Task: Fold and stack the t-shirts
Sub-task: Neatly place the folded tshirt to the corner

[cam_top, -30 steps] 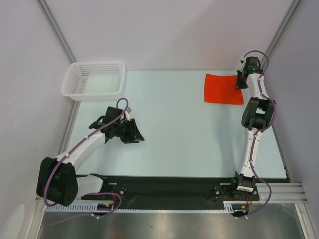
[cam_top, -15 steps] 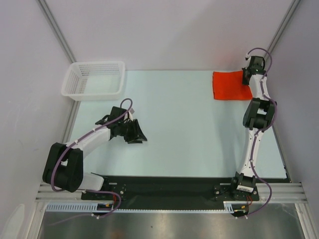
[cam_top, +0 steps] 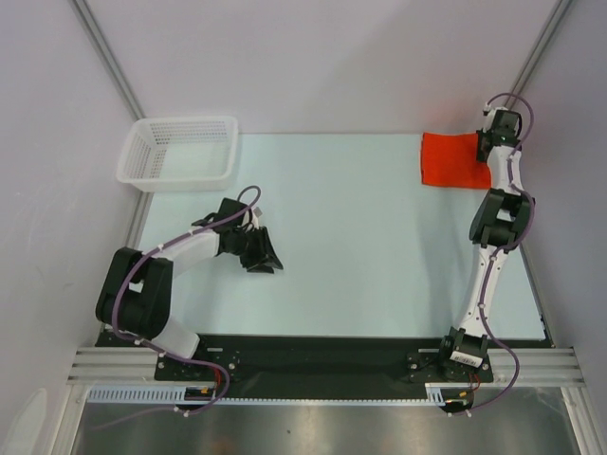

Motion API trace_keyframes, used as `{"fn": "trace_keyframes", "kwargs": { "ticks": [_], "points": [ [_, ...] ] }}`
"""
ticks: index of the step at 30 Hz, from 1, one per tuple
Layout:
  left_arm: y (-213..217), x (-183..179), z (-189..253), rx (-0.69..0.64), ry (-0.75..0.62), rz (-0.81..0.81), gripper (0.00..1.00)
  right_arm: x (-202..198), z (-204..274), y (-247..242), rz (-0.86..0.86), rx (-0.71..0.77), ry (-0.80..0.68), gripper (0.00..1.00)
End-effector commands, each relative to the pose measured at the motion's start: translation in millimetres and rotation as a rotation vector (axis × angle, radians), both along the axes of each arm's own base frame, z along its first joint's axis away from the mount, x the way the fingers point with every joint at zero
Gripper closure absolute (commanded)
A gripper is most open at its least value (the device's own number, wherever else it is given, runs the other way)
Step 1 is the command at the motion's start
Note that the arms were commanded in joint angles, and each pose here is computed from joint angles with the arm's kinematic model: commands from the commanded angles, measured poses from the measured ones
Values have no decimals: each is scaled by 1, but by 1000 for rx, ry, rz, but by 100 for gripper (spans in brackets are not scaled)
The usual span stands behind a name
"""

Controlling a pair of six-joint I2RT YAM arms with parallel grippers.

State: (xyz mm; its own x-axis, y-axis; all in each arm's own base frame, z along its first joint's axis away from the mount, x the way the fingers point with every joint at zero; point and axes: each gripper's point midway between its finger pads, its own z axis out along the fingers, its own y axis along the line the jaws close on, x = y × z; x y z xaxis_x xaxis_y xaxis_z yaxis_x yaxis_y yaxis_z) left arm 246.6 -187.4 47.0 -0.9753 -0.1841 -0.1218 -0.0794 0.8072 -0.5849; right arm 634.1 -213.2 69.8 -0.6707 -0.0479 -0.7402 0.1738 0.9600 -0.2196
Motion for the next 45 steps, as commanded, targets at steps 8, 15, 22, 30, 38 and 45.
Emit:
{"fn": "trace_keyframes", "kwargs": {
  "ticks": [8, 15, 22, 30, 38, 45],
  "points": [
    [-7, 16, 12, -15, -32, -58, 60, 33, 21, 11, 96, -40, -126, 100],
    [-7, 16, 11, -15, -21, -59, 60, 36, 18, 9, 84, -40, -135, 93],
    [-7, 21, 18, -8, -35, -65, 59, 26, 38, -14, -86, -91, -154, 46],
    [-15, 37, 59, -47, -122, -60, 57, 6, 150, -8, -170, -104, -291, 23],
    [-17, 36, 110, -113, -214, -1, 53, -49, 180, 80, -142, 102, -216, 3],
    [-9, 11, 130, -181, -300, 80, 37, -142, 174, 202, 61, 315, -150, 0]
  ]
}}
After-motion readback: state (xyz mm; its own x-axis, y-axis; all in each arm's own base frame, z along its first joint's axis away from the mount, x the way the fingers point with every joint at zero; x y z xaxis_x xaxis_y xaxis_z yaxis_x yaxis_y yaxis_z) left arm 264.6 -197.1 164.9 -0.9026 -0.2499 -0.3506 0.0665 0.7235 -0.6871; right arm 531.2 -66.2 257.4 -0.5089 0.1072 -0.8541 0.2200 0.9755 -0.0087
